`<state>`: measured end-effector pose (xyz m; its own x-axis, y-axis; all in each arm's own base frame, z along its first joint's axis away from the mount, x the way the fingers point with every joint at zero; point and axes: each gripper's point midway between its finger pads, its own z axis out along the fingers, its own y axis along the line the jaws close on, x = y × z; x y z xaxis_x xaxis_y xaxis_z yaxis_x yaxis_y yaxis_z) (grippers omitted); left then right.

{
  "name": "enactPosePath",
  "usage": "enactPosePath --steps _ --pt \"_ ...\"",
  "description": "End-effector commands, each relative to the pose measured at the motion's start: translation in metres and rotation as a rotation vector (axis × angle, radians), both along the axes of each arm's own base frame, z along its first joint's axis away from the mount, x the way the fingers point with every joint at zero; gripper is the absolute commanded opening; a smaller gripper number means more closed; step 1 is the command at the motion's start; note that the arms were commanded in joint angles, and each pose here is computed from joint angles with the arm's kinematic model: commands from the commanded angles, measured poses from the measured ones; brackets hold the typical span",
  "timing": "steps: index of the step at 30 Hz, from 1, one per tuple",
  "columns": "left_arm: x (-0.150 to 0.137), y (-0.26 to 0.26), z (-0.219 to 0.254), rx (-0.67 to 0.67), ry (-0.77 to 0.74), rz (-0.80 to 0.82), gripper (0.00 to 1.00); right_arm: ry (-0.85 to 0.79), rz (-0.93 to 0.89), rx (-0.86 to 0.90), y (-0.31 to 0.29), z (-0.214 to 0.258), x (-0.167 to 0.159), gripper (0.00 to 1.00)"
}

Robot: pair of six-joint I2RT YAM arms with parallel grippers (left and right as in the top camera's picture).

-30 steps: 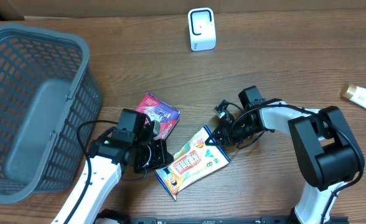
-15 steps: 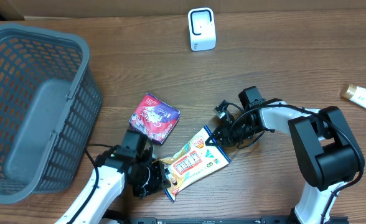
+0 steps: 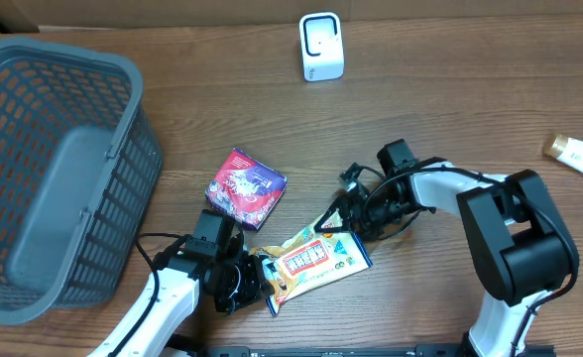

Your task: Scan the item barcode

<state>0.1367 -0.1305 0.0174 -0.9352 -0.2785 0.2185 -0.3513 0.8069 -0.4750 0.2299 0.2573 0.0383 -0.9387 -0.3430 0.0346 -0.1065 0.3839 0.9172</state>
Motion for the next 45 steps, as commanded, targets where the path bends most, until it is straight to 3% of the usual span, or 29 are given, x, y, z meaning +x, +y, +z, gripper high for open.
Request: enactPosePath --steps 1,3,4,5,6,7,12,17,20,22,31,39,45 --pt "0.002 0.002 -0.003 0.01 0.0 0.019 0.04 0.031 0.054 0.059 0.016 0.009 -0.016 1.0" --pt "0.002 0.002 -0.004 0.013 -0.003 0.022 0.04 0.041 0.079 0.087 0.023 0.014 -0.024 0.97" --pt "0.003 0.002 -0.004 0.015 -0.005 0.022 0.04 0.041 0.096 0.092 0.026 0.015 -0.028 0.86" --pt "0.003 0.002 -0.004 0.015 -0.008 0.022 0.04 0.038 0.103 0.092 0.028 0.014 -0.03 0.68" --pt "0.005 0.002 -0.003 0.012 -0.015 0.022 0.04 0.029 0.11 0.081 0.029 0.012 -0.031 0.18" --pt "0.006 0.001 -0.003 0.011 -0.018 0.022 0.04 0.023 0.109 0.067 0.028 0.01 -0.03 0.04" --pt "0.006 0.001 -0.003 0.01 -0.021 0.022 0.04 -0.017 0.111 0.017 0.025 0.0 -0.027 0.04" --pt "0.007 0.001 -0.003 0.009 -0.025 0.022 0.04 -0.183 0.13 -0.055 0.018 -0.007 -0.009 0.04" --pt "0.008 0.001 -0.003 0.007 -0.029 0.022 0.49 -0.359 0.084 -0.235 0.0 0.007 0.03 0.04" --pt "0.013 -0.001 0.0 0.003 -0.048 0.022 1.0 -0.48 0.048 -0.402 -0.019 0.02 0.057 0.04" --pt "0.076 -0.01 0.05 0.0 -0.31 -0.056 1.0 -0.931 -0.201 -1.093 -0.128 0.13 0.146 0.04" --pt "0.115 -0.014 0.097 0.002 -0.475 -0.069 1.0 -1.02 -0.282 -1.566 -0.197 0.164 0.15 0.04" --pt "0.124 -0.014 0.107 0.014 -0.529 -0.09 1.0 -1.099 -0.299 -1.616 -0.178 0.173 0.147 0.04"
